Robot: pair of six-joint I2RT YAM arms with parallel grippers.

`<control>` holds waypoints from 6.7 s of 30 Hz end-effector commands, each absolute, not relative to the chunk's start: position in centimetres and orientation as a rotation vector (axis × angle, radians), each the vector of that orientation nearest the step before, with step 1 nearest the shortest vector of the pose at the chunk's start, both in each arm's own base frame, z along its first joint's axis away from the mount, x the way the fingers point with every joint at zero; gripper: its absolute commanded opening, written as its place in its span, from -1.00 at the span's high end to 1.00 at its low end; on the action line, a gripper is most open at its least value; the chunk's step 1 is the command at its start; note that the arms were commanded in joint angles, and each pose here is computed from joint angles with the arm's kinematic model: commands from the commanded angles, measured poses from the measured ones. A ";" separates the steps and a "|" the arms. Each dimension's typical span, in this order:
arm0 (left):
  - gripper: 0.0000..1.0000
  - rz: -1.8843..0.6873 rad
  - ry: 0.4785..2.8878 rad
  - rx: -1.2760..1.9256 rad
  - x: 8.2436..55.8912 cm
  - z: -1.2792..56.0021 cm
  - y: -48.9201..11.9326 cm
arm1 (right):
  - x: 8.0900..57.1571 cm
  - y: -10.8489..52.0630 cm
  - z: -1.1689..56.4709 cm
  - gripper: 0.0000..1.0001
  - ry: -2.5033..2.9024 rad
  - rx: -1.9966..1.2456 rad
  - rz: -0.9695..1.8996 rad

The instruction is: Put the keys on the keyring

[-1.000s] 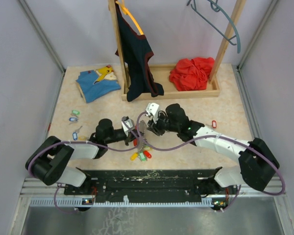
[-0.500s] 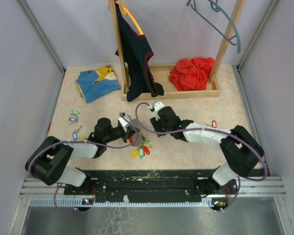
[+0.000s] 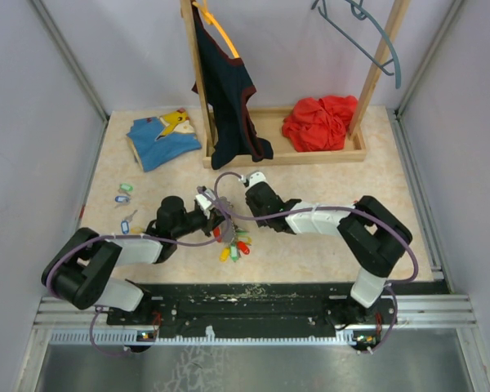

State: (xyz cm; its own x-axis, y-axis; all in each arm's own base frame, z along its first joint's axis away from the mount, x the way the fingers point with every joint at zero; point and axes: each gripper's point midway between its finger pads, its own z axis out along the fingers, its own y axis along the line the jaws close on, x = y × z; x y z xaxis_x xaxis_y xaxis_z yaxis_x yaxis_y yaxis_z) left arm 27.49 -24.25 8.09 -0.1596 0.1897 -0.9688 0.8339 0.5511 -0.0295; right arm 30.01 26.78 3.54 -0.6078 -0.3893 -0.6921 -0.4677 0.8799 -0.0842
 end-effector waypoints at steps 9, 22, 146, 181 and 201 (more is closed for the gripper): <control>1.00 -0.736 1.627 0.849 27.9 9.6 -24.5 | 31.8 27.2 4.2 0.45 2.221 -0.564 -0.030; 1.00 -0.752 1.622 0.857 27.8 9.7 -24.6 | 31.1 26.6 3.6 0.59 2.256 -0.582 -0.066; 1.00 -1.084 1.363 1.157 23.2 10.5 -27.2 | 24.0 33.1 14.2 1.00 1.276 -1.443 0.888; 1.00 -1.124 1.249 1.183 21.5 11.9 -27.2 | 23.2 34.2 12.9 1.00 1.335 -1.486 1.042; 1.00 -1.100 1.302 1.135 22.4 11.7 -27.1 | 22.8 33.1 13.8 1.00 1.371 -1.419 0.946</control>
